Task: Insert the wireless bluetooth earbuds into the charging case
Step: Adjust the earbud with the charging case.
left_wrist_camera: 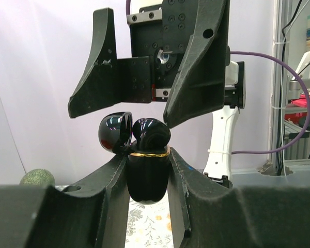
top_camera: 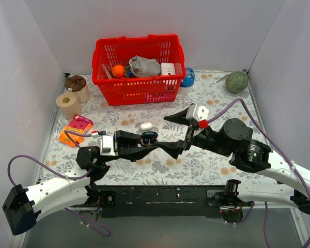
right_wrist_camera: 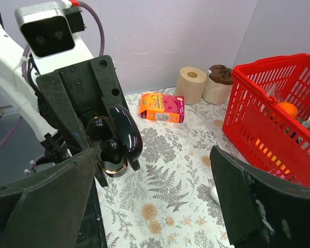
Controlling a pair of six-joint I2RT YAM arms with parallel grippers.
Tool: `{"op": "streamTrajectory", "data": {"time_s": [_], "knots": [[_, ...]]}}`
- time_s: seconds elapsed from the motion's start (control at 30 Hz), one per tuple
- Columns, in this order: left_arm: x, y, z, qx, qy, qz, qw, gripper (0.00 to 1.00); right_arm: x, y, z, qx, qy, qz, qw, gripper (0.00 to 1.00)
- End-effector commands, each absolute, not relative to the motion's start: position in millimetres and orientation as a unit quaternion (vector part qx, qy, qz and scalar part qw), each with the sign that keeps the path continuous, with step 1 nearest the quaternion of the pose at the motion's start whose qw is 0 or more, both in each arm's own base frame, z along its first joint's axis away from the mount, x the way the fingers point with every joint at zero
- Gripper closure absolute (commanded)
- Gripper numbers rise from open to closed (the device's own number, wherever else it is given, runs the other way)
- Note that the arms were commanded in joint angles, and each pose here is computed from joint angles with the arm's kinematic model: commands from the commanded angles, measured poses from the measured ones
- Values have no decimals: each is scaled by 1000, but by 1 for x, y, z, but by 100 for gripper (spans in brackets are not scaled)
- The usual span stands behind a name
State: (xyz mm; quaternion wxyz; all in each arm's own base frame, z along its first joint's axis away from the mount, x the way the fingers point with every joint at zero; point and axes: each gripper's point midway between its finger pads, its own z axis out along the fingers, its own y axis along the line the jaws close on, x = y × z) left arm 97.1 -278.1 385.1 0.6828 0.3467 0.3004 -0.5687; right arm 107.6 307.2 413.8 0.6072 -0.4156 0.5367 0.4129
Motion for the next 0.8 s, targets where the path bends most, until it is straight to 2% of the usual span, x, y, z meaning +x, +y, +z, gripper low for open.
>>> {"op": "streamTrajectory", "data": {"time_s": [0.0,0.77], "knots": [[98,-275,398,335,295,-569,691,100,101,305,449,-402,502,438,629,2],[102,-284,393,337,315,-577,673,100,106,319,455,-398,496,441,633,2]]}}
